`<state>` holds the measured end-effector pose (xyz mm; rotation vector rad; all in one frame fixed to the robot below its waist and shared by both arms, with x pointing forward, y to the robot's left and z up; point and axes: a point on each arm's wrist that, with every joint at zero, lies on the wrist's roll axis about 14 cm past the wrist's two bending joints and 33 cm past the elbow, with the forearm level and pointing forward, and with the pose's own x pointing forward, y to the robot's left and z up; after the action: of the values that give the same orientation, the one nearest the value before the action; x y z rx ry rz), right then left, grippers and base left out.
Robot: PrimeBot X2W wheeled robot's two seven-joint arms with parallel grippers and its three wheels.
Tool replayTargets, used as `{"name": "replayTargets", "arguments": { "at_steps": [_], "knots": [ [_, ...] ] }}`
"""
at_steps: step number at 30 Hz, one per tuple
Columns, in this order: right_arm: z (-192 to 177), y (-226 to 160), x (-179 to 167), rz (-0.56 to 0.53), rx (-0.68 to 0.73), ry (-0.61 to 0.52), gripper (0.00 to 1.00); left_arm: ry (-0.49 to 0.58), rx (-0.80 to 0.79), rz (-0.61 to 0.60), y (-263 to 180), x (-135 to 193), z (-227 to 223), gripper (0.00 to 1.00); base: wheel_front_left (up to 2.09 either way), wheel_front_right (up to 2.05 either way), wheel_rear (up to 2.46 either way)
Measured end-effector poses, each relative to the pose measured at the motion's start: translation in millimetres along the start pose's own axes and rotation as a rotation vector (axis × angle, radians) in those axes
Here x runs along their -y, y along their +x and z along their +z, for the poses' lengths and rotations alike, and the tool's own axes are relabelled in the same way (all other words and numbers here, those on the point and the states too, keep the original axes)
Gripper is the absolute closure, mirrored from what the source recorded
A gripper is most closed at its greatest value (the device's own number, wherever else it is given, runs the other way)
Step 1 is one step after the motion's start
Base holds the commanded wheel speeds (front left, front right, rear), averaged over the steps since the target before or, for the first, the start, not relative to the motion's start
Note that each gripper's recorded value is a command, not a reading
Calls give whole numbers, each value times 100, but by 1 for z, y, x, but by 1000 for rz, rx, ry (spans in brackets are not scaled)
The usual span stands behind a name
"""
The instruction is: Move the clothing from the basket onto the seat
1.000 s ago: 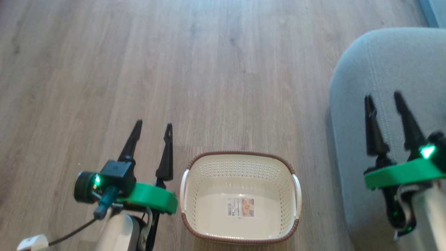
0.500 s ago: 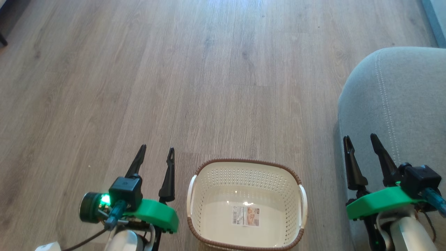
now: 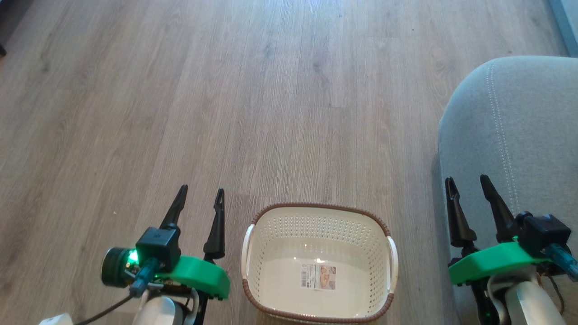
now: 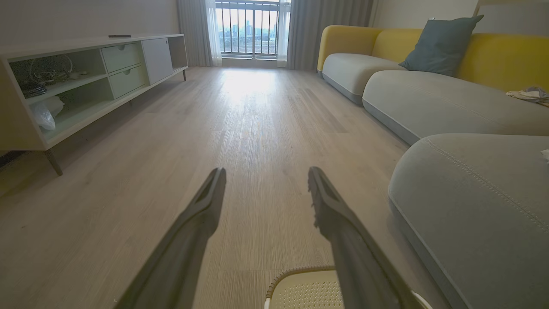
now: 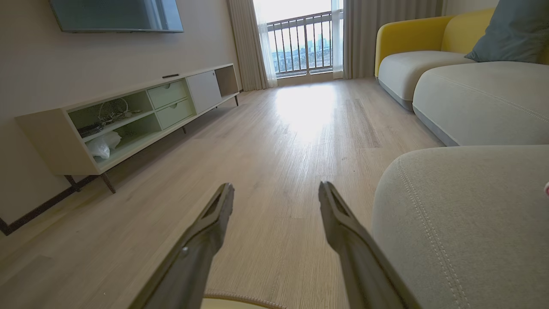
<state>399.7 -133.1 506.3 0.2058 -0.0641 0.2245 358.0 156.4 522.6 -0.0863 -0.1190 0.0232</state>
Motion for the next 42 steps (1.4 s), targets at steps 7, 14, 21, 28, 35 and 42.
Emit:
{"name": "replayTargets", "arguments": {
  "at_steps": [7,14,21,28,35,42],
  "knots": [
    [-1,-1,0,-1,-3,0,0,-29,15,-16,1,1,5,0,0,0,0],
    [-1,0,0,-1,-3,0,0,-59,13,-7,2,-2,5,0,0,0,0],
    [-2,0,2,-4,-7,1,0,-66,8,-5,3,-4,3,0,0,0,0],
    [-3,0,3,-8,-10,1,100,-109,-3,-10,3,-4,0,100,0,0,0],
    [-42,-21,10,-47,-136,37,100,-128,-147,20,-19,-9,-42,100,0,0,0],
    [-40,-22,14,-79,-132,109,100,-204,-162,30,-18,-9,-44,100,0,0,0]
  ]
}}
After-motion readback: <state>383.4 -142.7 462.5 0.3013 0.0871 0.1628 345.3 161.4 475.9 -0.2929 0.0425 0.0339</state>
